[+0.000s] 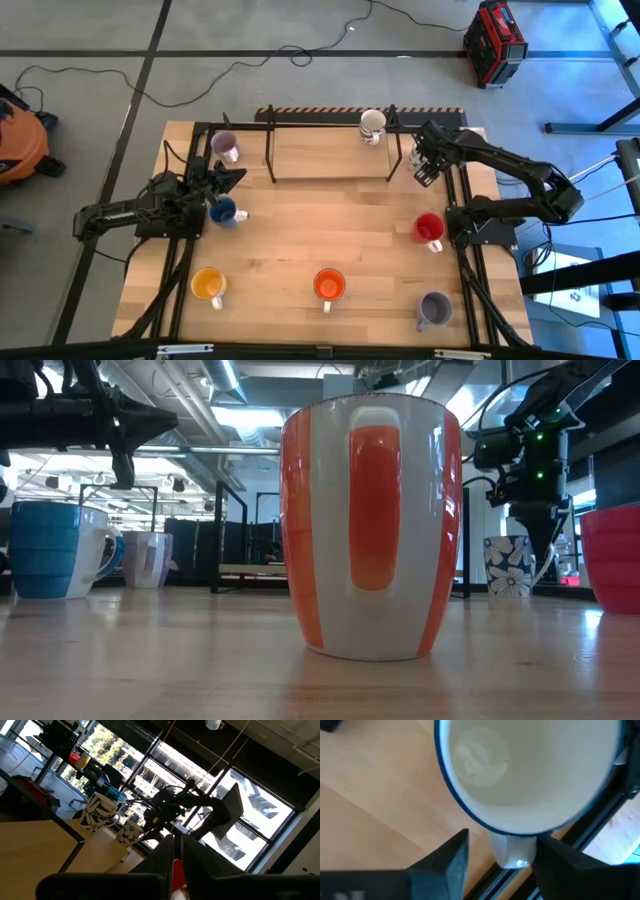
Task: Place coffee mugs
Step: Put the blue patterned mug on the shelf aligned with the other blue patterned mug
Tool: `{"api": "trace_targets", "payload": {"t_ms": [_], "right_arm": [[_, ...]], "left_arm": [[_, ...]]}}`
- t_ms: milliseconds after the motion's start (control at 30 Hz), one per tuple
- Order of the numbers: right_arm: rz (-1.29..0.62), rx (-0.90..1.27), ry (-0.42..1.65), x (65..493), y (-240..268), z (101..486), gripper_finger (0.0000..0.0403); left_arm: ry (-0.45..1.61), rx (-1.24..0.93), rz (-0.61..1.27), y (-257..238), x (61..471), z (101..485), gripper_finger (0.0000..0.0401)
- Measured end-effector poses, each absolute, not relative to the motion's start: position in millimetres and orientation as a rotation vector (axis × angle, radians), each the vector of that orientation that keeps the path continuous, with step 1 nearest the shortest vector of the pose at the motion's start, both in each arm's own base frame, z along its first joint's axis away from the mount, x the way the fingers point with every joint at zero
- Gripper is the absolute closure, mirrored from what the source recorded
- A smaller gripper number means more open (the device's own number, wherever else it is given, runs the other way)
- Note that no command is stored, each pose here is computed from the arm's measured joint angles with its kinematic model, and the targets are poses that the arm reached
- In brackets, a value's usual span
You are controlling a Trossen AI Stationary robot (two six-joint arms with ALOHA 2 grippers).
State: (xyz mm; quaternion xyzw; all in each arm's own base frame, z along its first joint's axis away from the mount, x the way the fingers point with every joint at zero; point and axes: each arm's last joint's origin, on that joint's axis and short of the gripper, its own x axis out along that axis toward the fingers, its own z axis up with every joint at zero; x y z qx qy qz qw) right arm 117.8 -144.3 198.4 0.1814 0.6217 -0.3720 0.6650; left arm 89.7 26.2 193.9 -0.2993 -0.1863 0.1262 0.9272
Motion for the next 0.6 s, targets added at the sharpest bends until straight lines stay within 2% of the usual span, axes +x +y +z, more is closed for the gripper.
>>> {"api": "trace_targets", "payload": {"t_ms": [300, 600], "right_arm": [[-0.821, 0.417, 1.416, 119.4, -145.4, 195.9, 0.0357], [-0.861, 0.456, 1.400, 119.9, -145.9, 205.6, 0.0360]], "left_arm": [[-0.385, -0.614, 0.267, 26.4, 89.6, 193.9, 0.0372], [-0.387, -0.615, 0.274, 26.6, 89.5, 193.9, 0.0372]]}}
